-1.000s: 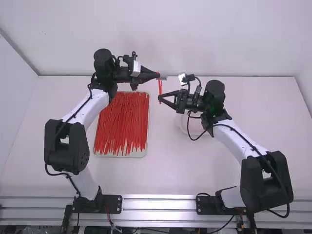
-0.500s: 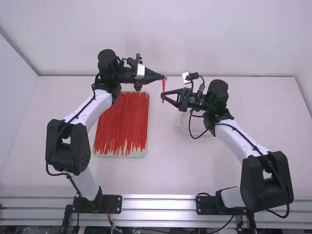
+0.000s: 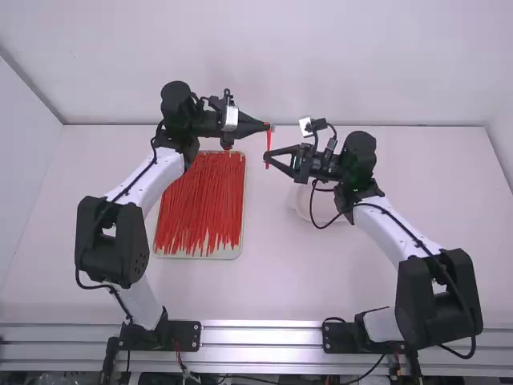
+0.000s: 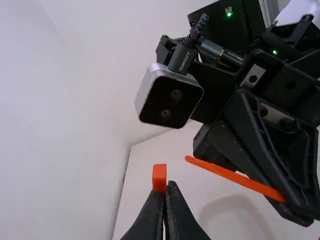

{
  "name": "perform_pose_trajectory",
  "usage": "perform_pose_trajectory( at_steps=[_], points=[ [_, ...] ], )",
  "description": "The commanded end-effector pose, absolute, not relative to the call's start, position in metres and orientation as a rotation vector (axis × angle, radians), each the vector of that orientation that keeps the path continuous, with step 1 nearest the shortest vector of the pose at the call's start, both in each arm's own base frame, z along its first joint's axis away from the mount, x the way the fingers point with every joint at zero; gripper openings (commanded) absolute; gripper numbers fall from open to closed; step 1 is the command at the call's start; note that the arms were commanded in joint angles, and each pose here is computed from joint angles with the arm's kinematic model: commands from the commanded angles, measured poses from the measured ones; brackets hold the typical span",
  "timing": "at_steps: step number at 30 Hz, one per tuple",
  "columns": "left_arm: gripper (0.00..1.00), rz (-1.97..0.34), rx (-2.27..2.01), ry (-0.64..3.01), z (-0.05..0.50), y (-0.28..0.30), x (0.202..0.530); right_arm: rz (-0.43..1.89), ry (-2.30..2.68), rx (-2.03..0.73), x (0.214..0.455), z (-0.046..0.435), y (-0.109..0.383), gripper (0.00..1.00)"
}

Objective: Fasten the cable tie

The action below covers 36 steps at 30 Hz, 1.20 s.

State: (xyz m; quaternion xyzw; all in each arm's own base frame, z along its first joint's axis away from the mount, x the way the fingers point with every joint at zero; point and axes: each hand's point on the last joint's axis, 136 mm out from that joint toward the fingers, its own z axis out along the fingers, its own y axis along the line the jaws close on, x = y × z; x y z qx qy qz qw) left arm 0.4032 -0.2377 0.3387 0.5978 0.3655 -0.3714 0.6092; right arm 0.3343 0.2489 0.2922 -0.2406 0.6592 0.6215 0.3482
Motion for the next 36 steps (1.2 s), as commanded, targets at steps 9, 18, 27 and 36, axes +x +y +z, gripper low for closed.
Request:
perform_pose_trajectory(
  at_steps=[9, 18, 27, 36],
  points=[
    [0.02, -0.864, 1.411, 0.805, 0.334, -0.245, 0.397, 1.633, 1.725, -0.616, 0.333, 0.289, 0.251, 0.00],
    [0.02, -0.850, 1.424, 0.782, 0.332, -0.249, 0.395, 1.626, 1.726, -0.606, 0.336, 0.289, 0.247, 0.00],
    [0.02, -0.849, 1.426, 0.771, 0.335, -0.250, 0.394, 1.627, 1.729, -0.603, 0.336, 0.289, 0.247, 0.00],
    [0.02, -0.857, 1.427, 0.774, 0.334, -0.252, 0.392, 1.634, 1.732, -0.589, 0.337, 0.290, 0.247, 0.00]
  ],
)
